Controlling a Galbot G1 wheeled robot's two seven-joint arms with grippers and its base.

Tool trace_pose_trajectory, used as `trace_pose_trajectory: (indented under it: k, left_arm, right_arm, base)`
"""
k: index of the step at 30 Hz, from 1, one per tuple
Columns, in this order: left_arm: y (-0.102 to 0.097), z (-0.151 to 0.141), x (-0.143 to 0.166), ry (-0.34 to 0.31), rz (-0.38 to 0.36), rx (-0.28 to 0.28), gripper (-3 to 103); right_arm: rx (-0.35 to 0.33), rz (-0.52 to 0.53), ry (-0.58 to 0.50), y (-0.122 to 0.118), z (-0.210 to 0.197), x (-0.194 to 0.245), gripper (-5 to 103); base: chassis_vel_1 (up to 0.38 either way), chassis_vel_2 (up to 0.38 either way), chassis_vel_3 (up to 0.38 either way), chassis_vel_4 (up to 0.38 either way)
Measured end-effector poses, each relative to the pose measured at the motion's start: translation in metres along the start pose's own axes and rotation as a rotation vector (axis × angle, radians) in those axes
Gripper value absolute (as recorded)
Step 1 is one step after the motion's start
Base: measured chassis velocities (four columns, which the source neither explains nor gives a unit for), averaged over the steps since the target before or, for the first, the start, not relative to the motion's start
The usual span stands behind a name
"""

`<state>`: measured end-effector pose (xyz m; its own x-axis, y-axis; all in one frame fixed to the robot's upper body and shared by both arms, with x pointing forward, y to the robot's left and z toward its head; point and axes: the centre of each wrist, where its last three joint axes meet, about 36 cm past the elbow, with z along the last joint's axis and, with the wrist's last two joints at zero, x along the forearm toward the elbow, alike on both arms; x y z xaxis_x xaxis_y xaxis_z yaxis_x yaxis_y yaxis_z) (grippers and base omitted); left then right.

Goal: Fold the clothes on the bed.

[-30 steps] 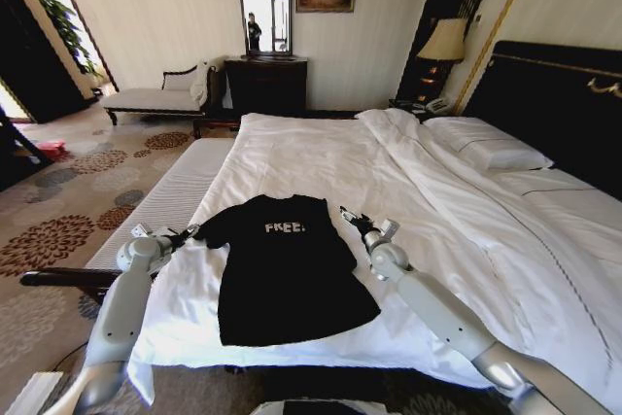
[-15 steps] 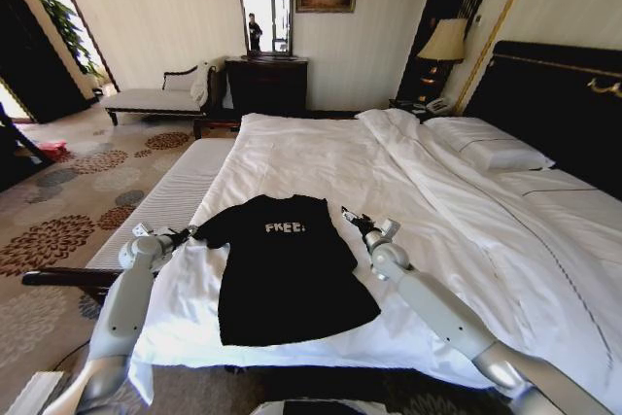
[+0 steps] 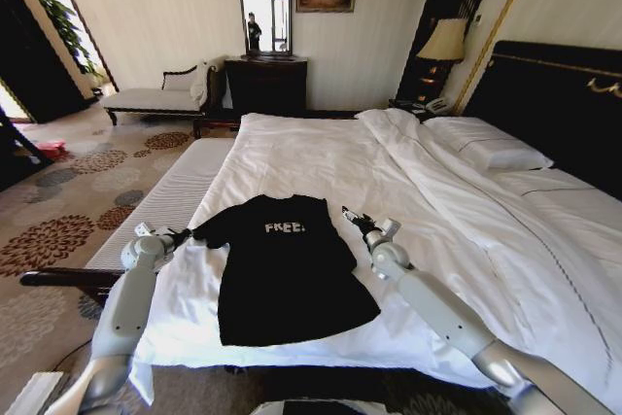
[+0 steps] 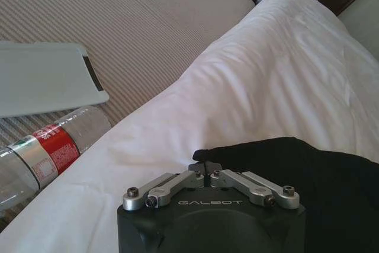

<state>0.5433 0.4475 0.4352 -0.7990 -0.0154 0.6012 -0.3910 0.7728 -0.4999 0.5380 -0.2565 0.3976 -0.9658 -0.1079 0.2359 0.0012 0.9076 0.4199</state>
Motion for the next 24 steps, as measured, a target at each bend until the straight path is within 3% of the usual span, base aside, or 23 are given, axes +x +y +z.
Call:
trace_pose_trajectory:
  k: [4, 7, 8, 11, 13, 14, 16, 24]
  left_arm:
    - [-0.008, -0.008, 0.007, -0.026, 0.016, -0.006, 0]
    - [-0.033, -0.019, 0.021, -0.057, 0.072, -0.012, 0]
    - [-0.033, -0.019, 0.021, -0.057, 0.072, -0.012, 0]
    - [-0.076, -0.022, 0.031, -0.070, 0.147, -0.054, 0]
    - [-0.094, -0.019, 0.029, -0.065, 0.171, -0.074, 0]
    - [-0.094, -0.019, 0.029, -0.065, 0.171, -0.074, 0]
    - [-0.117, -0.013, 0.019, -0.051, 0.193, -0.092, 0]
    - [-0.150, 0.008, -0.018, -0.007, 0.186, -0.104, 0]
  right_arm:
    - [0.000, 0.000, 0.000, 0.000, 0.000, 0.000, 100]
    - [0.002, 0.003, 0.002, -0.001, 0.001, 0.000, 100]
    - [0.002, 0.003, 0.002, -0.001, 0.001, 0.000, 100]
    - [0.006, 0.010, 0.005, -0.003, 0.001, -0.002, 100]
    - [0.006, 0.013, 0.006, -0.003, 0.002, -0.003, 100]
    - [0.006, 0.013, 0.006, -0.003, 0.002, -0.003, 100]
    - [0.004, 0.017, 0.007, -0.002, 0.003, -0.003, 100]
    - [-0.005, 0.033, -0.004, -0.006, -0.001, -0.003, 100]
  base:
    - [0.000, 0.000, 0.000, 0.000]
    - [0.000, 0.000, 0.000, 0.000]
    - [0.000, 0.000, 0.000, 0.000]
    - [0.000, 0.000, 0.000, 0.000]
    - [0.000, 0.000, 0.000, 0.000]
    - [0.000, 0.000, 0.000, 0.000]
    - [0.000, 0.000, 0.000, 0.000]
    - [0.000, 0.000, 0.000, 0.000]
